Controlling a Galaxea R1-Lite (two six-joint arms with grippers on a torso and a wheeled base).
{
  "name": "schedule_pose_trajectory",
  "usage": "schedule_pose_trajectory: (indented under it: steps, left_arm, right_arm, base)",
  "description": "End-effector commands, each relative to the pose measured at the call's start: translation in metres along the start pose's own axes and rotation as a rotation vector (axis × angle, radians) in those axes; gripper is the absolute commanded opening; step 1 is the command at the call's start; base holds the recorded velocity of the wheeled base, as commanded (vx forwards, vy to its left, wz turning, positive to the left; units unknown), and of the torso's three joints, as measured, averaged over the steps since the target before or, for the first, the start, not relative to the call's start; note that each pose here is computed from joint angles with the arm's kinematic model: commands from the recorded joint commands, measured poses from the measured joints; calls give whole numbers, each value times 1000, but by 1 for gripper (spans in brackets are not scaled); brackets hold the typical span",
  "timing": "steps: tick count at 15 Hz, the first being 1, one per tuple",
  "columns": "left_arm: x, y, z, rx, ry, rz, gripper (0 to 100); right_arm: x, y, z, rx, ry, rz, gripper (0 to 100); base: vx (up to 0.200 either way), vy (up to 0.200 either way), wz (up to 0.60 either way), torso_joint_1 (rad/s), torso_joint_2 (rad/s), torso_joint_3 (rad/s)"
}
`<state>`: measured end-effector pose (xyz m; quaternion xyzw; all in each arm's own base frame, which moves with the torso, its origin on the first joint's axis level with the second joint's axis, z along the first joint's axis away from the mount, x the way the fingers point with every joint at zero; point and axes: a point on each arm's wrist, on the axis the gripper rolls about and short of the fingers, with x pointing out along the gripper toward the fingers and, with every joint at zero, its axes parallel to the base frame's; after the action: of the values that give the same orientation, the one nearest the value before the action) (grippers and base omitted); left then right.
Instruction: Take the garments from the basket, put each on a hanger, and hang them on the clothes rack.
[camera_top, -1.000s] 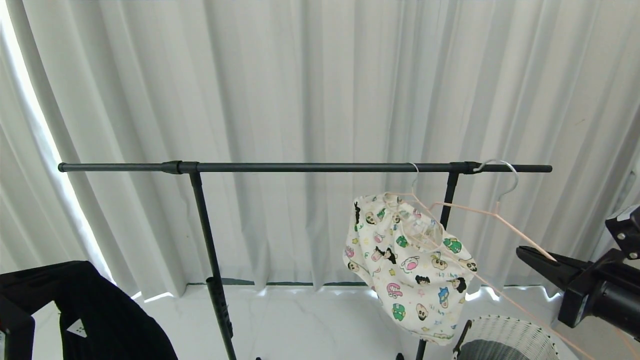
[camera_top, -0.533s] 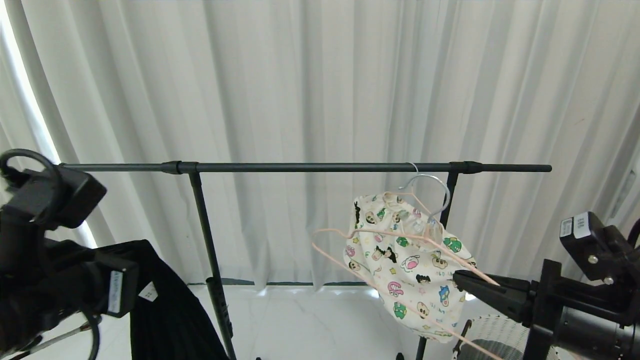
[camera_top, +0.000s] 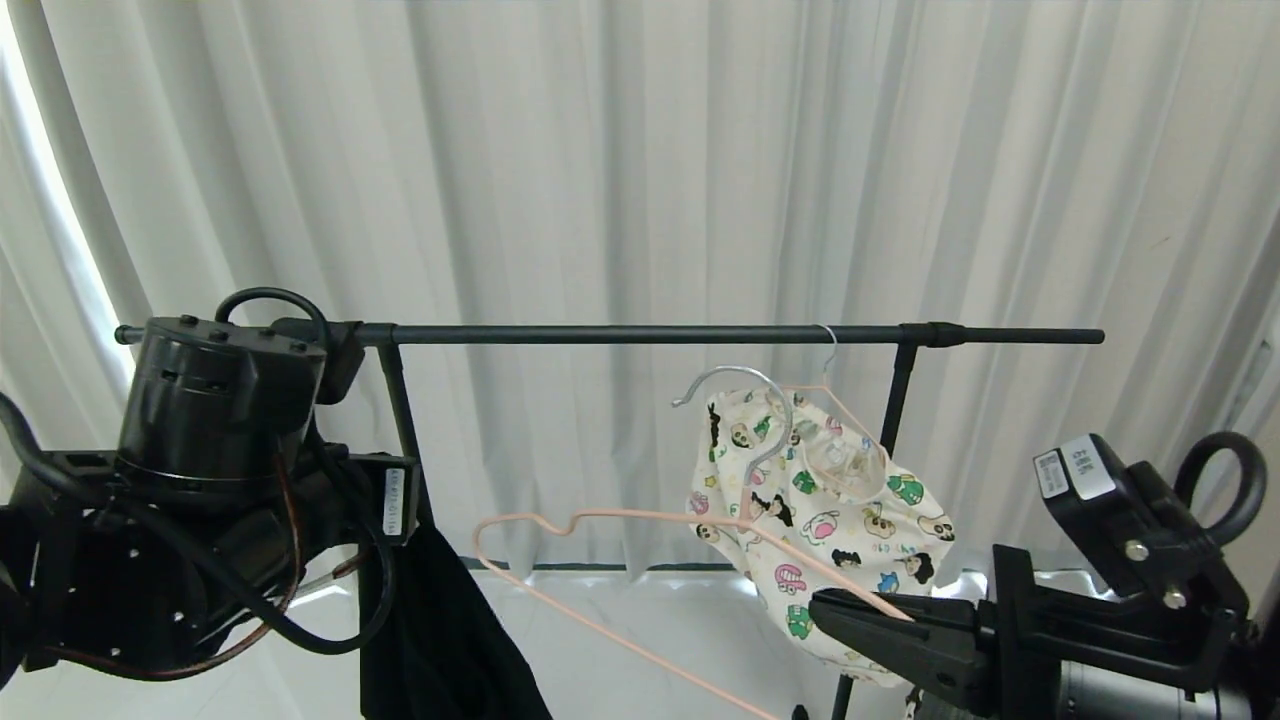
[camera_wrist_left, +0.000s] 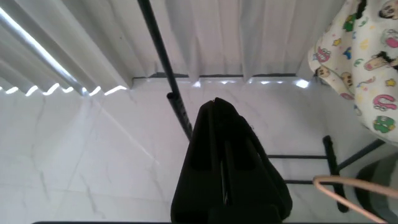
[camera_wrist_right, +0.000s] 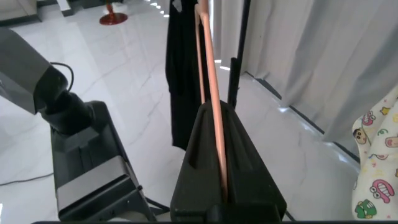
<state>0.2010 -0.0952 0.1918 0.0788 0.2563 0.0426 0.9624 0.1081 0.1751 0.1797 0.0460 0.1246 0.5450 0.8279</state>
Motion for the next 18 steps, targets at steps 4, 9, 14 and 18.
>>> schedule_pose_trajectory:
  steps: [4,9,14,18]
  left_arm:
    - [-2,-22,-1,-4,-5,-68,0]
    - [-6,-22,1,-18,-34,-83,0]
    - [-2,-24,2,-23,-40,-81,0]
    - [0,-21,3,-30,-38,-68,0]
  right_arm:
    - [23,8,-4,4,34,48,0]
    - [35,-2,-3,5,-17,-40,0]
    - [29,1,3,-1,-44,-32,0]
    - [30,1,3,-4,-43,-24,0]
  base:
    - [0,0,0,0,0,0]
    - [0,0,0,0,0,0]
    - [0,0,0,0,0,0]
    - [0,0,0,0,0,0]
